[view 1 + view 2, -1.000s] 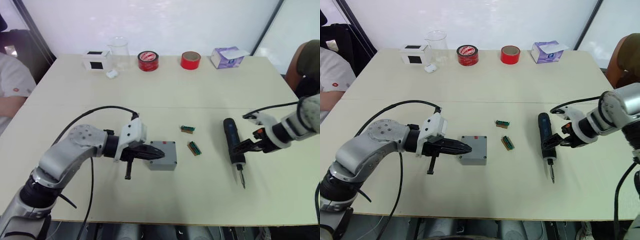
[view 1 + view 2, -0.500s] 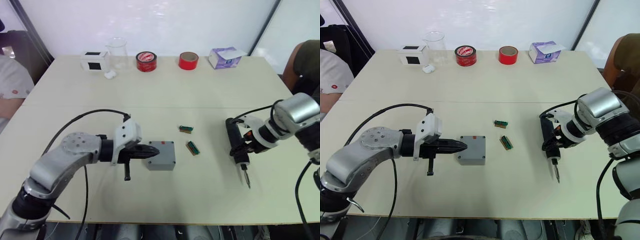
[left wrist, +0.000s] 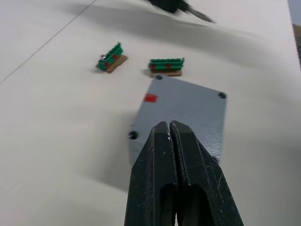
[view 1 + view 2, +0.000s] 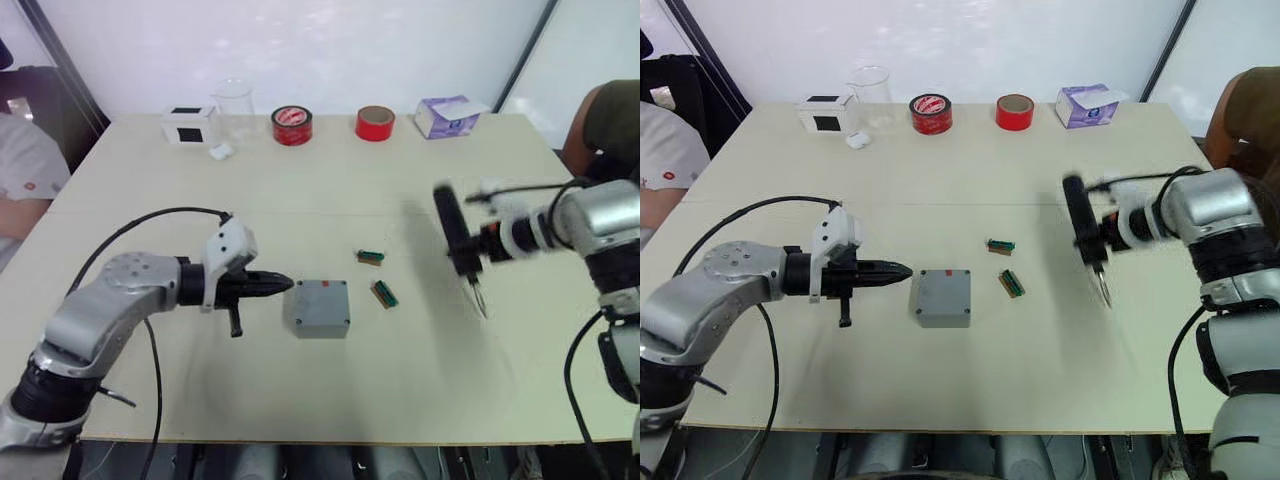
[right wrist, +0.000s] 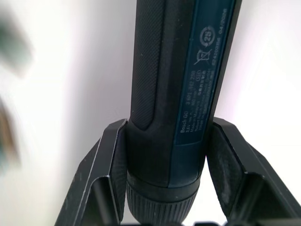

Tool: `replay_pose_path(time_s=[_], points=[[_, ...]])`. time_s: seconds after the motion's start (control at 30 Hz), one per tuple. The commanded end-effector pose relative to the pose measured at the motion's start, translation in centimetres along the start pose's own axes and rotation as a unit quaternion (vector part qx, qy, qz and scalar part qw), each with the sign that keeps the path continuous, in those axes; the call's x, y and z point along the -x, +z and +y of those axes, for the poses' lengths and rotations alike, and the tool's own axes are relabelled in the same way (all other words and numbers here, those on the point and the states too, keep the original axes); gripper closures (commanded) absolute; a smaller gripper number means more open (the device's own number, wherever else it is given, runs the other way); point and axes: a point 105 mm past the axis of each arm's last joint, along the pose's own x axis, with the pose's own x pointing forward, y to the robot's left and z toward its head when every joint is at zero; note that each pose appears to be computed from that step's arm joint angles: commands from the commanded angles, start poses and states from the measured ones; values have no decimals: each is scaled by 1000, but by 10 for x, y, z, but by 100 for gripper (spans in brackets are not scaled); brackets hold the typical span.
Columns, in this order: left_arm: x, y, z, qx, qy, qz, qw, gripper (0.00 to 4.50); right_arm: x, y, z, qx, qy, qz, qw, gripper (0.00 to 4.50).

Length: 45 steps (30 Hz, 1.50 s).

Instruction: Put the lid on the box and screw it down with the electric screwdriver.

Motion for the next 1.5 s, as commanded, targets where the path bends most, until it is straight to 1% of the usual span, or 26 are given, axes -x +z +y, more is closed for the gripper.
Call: replay_pose_path(time_s=[0.03, 0.07, 0.1, 0.17, 0.23, 0.33, 0.4, 0.53, 0.77, 0.9, 1.03, 1.27, 1.5], points=[[-6, 8, 2, -13, -23, -9, 1000, 450, 48, 69, 48, 42, 70, -277, 957, 267], [-7, 8, 4, -11, -25, -11, 1000, 450, 54, 71, 60, 46, 82, -314, 945, 267], [-13, 9, 5, -8, -33, -12, 999, 450, 57, 64, 77, 46, 105, -331, 937, 267], [-25, 13, 4, -6, -53, -15, 998, 450, 58, 44, 119, 55, 175, -337, 923, 267], [-31, 14, 2, -8, -71, -14, 997, 450, 58, 30, 146, 62, 216, -339, 914, 267], [-36, 12, -2, -18, -93, 0, 995, 450, 51, 16, 166, 61, 226, -339, 911, 267], [-39, 9, -3, -24, -103, 10, 994, 450, 47, 11, 173, 58, 225, -342, 910, 267], [-43, 2, -11, -35, -124, 25, 991, 450, 40, 1, 181, 76, 219, -339, 912, 267], [-57, -20, -16, -50, -115, 59, 990, 450, 34, -5, 173, 86, 195, -335, 918, 267], [-62, -23, -17, -50, -107, 60, 991, 450, 29, -7, 172, 90, 190, -330, 920, 267], [-61, -22, -14, -45, -106, 58, 992, 450, 21, -13, 176, 87, 196, -316, 924, 267], [-59, -27, -9, -47, -105, 63, 991, 450, 19, -8, 179, 81, 195, -329, 921, 267], [-64, -28, -14, -52, -109, 63, 991, 450, 30, 3, 174, 74, 190, -357, 912, 267]])
